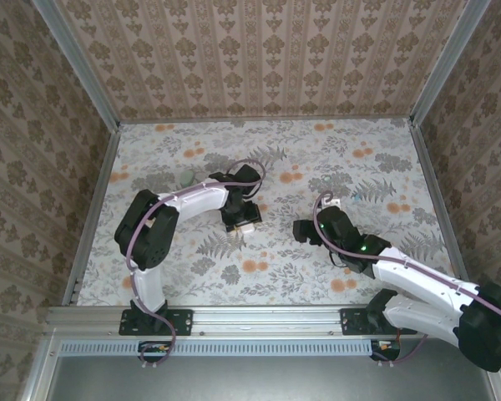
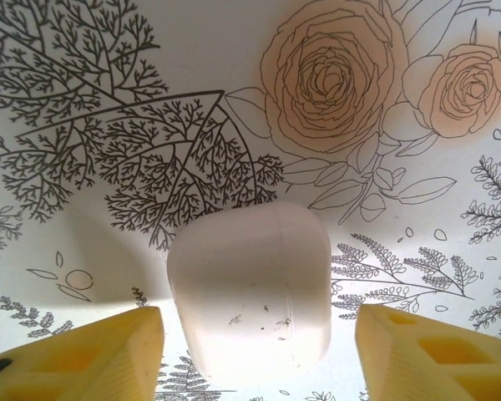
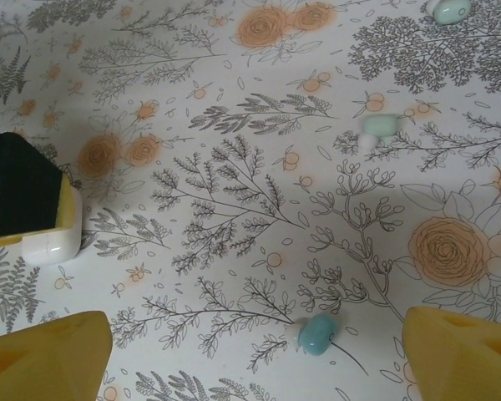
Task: Insert wireless bluetooth earbuds into charging case
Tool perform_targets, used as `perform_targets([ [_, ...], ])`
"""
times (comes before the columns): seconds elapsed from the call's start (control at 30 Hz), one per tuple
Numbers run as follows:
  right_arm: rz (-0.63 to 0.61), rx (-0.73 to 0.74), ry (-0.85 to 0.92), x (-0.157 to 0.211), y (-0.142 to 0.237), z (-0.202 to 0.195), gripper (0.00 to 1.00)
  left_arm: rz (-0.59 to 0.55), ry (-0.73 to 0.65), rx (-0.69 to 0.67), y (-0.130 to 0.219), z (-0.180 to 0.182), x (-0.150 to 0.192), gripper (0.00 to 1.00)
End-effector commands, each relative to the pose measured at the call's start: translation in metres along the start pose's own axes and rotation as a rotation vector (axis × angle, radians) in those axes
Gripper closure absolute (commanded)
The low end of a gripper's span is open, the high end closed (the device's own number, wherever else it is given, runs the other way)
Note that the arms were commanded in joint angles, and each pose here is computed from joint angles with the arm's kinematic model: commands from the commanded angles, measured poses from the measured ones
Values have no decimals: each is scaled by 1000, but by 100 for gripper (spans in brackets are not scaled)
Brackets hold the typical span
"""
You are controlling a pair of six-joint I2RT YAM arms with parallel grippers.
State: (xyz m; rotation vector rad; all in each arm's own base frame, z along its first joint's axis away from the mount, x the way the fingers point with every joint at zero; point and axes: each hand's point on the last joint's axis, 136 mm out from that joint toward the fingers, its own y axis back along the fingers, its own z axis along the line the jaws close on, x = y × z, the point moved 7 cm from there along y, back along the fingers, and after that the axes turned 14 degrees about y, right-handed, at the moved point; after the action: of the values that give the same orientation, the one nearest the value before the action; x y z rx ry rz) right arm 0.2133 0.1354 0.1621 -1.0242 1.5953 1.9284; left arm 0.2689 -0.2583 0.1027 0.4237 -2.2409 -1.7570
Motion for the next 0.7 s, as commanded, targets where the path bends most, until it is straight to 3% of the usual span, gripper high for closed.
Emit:
perform_targets([
  [0.0, 9, -44, 1, -3, -2, 5, 8, -29, -3, 37, 23, -3, -4, 30],
  [0.17, 70, -152, 26, -12, -17, 25, 10, -176, 81, 67, 62, 28, -22, 25],
  [0.37, 189, -279, 111, -29, -50, 67, 18, -321, 218, 131, 103, 92, -45, 25],
  [0.67, 302, -243, 322, -39, -98, 123, 20, -483, 314, 223, 139, 169, -57, 25],
])
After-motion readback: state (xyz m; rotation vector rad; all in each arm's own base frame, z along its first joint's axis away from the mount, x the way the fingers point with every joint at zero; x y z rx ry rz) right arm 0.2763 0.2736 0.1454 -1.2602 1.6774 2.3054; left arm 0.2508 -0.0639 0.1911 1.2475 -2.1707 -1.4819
